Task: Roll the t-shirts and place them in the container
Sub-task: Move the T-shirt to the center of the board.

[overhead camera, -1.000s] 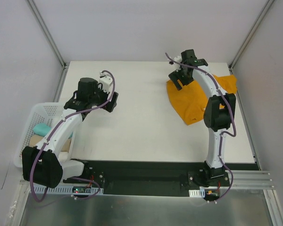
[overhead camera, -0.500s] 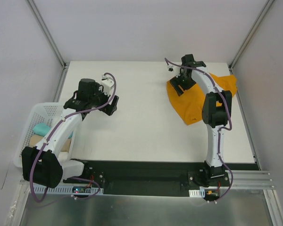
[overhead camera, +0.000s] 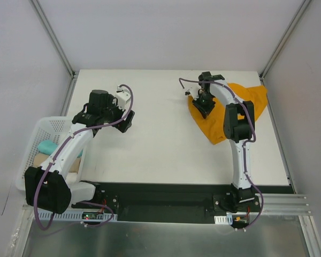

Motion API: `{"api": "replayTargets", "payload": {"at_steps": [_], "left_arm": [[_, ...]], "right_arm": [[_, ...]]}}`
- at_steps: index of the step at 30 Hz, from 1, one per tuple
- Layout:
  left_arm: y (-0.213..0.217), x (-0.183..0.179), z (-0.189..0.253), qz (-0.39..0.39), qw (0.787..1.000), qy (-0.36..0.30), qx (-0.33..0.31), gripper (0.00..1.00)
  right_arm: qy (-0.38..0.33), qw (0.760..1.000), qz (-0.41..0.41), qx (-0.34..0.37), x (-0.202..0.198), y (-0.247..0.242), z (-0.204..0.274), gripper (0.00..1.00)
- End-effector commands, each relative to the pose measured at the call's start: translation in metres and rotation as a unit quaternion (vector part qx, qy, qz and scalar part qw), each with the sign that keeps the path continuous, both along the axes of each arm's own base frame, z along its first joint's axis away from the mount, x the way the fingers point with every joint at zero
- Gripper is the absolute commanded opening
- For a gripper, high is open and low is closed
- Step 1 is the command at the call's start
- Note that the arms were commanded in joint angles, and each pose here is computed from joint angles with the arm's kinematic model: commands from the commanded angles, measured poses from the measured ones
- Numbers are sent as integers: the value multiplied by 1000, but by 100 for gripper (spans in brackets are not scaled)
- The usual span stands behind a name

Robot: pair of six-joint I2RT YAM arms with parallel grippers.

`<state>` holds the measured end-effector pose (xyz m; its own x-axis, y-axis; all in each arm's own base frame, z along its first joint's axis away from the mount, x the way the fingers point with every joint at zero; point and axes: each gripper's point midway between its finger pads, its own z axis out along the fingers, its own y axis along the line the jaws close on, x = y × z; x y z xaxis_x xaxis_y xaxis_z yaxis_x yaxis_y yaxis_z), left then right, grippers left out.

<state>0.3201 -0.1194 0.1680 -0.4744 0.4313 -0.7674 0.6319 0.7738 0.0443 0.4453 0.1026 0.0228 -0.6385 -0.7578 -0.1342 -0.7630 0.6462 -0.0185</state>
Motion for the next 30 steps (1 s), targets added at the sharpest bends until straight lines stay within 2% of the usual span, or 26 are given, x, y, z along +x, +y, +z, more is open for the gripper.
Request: {"api": "replayTargets", "payload": {"at_steps": [1, 2, 3, 8, 12, 13, 18, 19, 21, 22, 24, 28, 30], "left_arm": [[1, -1, 7, -1, 1000, -8, 6, 94], [2, 0, 7, 2, 1000, -8, 8, 92], [2, 1, 7, 4, 1000, -6, 8, 91], [4, 0, 12, 27, 999, 5, -21, 88], [2, -6, 16, 26, 999, 7, -44, 87], [1, -7, 16, 26, 999, 6, -47, 87], [1, -16, 19, 28, 998, 1, -56, 87], [2, -18, 19, 27, 998, -1, -56, 87], [3, -22, 16, 24, 998, -3, -52, 88], [4, -22, 15, 26, 998, -3, -49, 88], [11, -20, 15, 33, 999, -11, -30, 90], [29, -17, 17, 13, 999, -18, 48, 94], [41, -17, 27, 8, 996, -15, 86, 96]], "right_arm": [[66, 995, 55, 49, -47, 42, 27, 16], [72, 992, 72, 69, -58, 61, 35, 5], [69, 992, 78, 78, -65, 71, 46, 1], [68, 983, 98, 139, -99, 136, 95, 1], [18, 982, 38, 185, -81, 162, 133, 1], [-23, 982, 8, 185, -63, 164, 141, 1], [-120, 968, -110, 192, 6, 147, 148, 1], [-147, 962, -146, 179, 29, 127, 146, 1], [-155, 954, -194, 168, 51, 106, 135, 1], [-163, 948, -223, 157, 64, 79, 130, 1], [-160, 943, -249, 150, 74, 53, 122, 2], [-145, 923, -335, 120, 77, -38, 114, 53], [-153, 919, -336, 137, 77, -58, 126, 60]]}}
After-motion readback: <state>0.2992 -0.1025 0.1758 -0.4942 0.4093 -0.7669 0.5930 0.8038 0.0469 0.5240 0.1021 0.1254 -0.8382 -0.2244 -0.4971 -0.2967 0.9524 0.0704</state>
